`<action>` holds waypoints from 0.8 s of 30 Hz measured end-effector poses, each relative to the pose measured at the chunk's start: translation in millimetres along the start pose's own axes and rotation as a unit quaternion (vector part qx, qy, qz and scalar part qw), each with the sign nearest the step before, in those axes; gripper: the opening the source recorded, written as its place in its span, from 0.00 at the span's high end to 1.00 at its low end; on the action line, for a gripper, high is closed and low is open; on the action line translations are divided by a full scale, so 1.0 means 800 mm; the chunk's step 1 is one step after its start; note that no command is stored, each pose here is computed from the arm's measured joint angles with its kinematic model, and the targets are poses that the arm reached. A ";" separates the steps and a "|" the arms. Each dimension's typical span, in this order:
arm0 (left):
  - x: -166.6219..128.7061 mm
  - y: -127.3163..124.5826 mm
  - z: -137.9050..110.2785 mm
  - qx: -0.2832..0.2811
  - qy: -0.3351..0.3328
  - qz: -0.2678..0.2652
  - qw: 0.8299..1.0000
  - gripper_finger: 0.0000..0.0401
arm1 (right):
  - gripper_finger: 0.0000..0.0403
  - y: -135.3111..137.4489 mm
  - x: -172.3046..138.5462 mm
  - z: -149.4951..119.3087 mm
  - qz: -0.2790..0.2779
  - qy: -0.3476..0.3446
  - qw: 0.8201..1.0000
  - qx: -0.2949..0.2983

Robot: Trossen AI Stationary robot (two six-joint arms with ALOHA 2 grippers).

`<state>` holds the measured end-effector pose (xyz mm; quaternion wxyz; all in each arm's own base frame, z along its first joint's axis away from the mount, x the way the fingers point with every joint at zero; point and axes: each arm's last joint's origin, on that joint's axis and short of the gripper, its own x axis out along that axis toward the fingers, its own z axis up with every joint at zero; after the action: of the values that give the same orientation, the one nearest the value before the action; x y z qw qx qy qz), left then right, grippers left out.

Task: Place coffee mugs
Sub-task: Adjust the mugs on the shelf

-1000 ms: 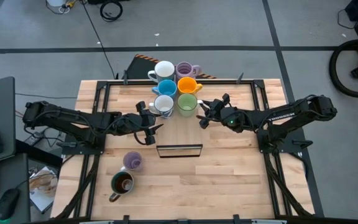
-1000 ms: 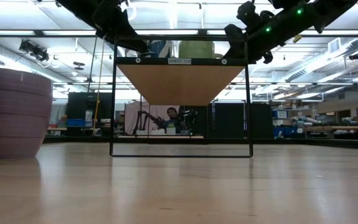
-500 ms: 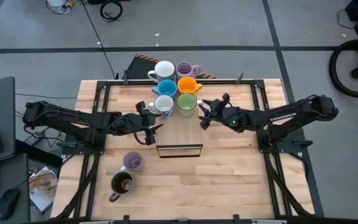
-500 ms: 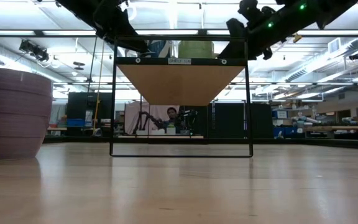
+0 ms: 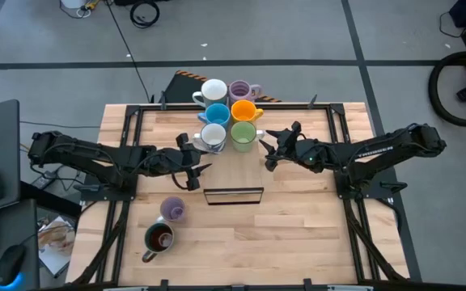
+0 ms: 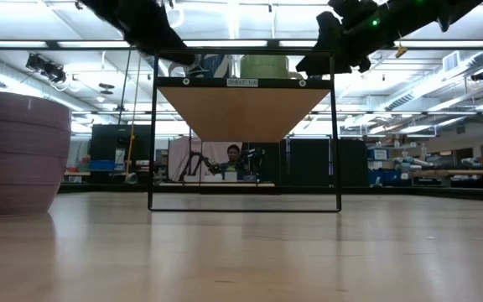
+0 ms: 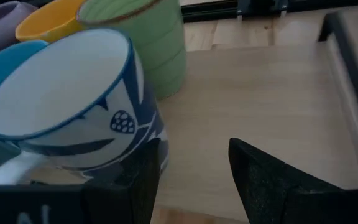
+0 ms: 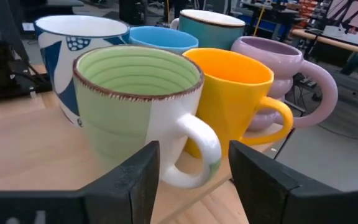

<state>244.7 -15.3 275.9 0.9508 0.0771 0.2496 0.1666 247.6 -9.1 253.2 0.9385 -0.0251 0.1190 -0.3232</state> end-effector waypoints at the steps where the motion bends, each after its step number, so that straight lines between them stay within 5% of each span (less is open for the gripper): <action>1: -0.005 0.000 0.004 -0.002 0.002 -0.001 1.000 0.51 | 0.51 0.000 0.000 -0.001 0.001 0.002 1.000 -0.002; 14: -0.031 0.034 -0.010 -0.005 0.128 0.053 0.990 0.51 | 0.51 0.009 -0.010 -0.001 0.016 0.004 1.000 -0.011; 19: -0.023 0.055 -0.013 0.045 0.146 0.131 0.980 0.51 | 0.51 0.011 -0.011 -0.001 0.017 0.002 1.000 -0.015; 24: -0.019 0.069 -0.010 0.035 0.138 0.175 0.974 0.51 | 0.51 0.011 -0.012 -0.001 0.018 0.002 1.000 -0.016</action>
<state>212.9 31.3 288.7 0.8600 0.1288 0.3664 0.3309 245.5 3.9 253.1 0.9433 -0.0370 0.1264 -0.3048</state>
